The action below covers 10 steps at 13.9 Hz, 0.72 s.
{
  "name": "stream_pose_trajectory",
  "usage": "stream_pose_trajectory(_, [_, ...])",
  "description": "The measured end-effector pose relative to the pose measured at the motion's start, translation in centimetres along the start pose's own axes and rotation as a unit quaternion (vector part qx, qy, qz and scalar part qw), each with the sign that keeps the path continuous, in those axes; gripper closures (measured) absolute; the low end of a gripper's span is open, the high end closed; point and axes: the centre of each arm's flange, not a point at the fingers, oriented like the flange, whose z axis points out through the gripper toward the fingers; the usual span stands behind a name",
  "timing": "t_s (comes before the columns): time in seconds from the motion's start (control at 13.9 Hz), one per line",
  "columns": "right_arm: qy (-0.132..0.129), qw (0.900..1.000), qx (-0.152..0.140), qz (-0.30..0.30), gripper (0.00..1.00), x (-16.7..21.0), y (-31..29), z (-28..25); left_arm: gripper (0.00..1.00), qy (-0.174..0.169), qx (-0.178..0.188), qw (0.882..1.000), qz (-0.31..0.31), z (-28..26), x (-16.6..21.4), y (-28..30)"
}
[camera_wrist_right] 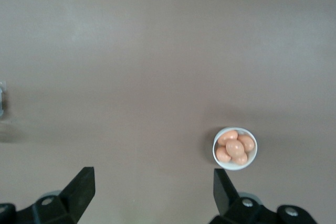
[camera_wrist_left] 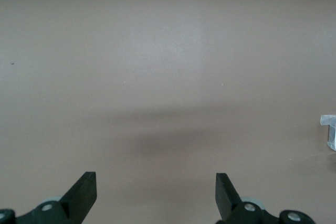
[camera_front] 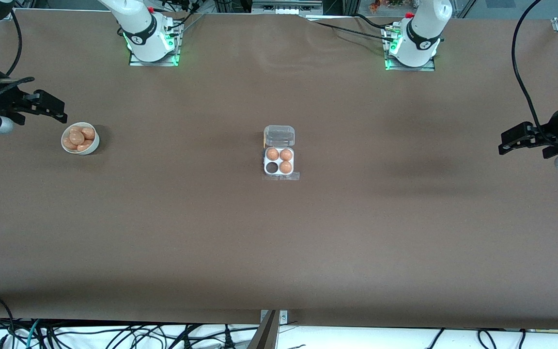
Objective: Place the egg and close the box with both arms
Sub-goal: 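Move the right gripper over the white bowl and lower onto an egg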
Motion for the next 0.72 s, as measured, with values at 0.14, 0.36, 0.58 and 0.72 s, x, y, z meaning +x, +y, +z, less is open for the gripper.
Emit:
stream_pose_trajectory(0.14, [0.003, 1.0, 0.0, -0.005, 0.0, 0.7, -0.6, 0.8, 0.0, 0.0, 0.0, 1.0, 0.0, 0.0, 0.0, 0.0])
stream_pose_trajectory(0.36, [-0.048, 0.999, 0.0, -0.005, 0.0, 3.1, -0.6, 7.1, 0.0, 0.001, 0.0, 1.0, 0.001, -0.1, 0.0, 0.1])
stream_pose_trajectory(0.58, [-0.083, 0.996, -0.006, 0.023, 0.0, 5.2, 2.9, 13.3, 0.0, 0.001, 0.0, 1.0, 0.001, -0.1, 0.0, 0.1])
stream_pose_trajectory(0.72, [-0.097, 0.994, -0.004, 0.058, 0.0, 4.9, 7.3, 15.8, 0.0, 0.001, 0.0, 1.0, 0.001, -0.1, 0.0, 0.1])
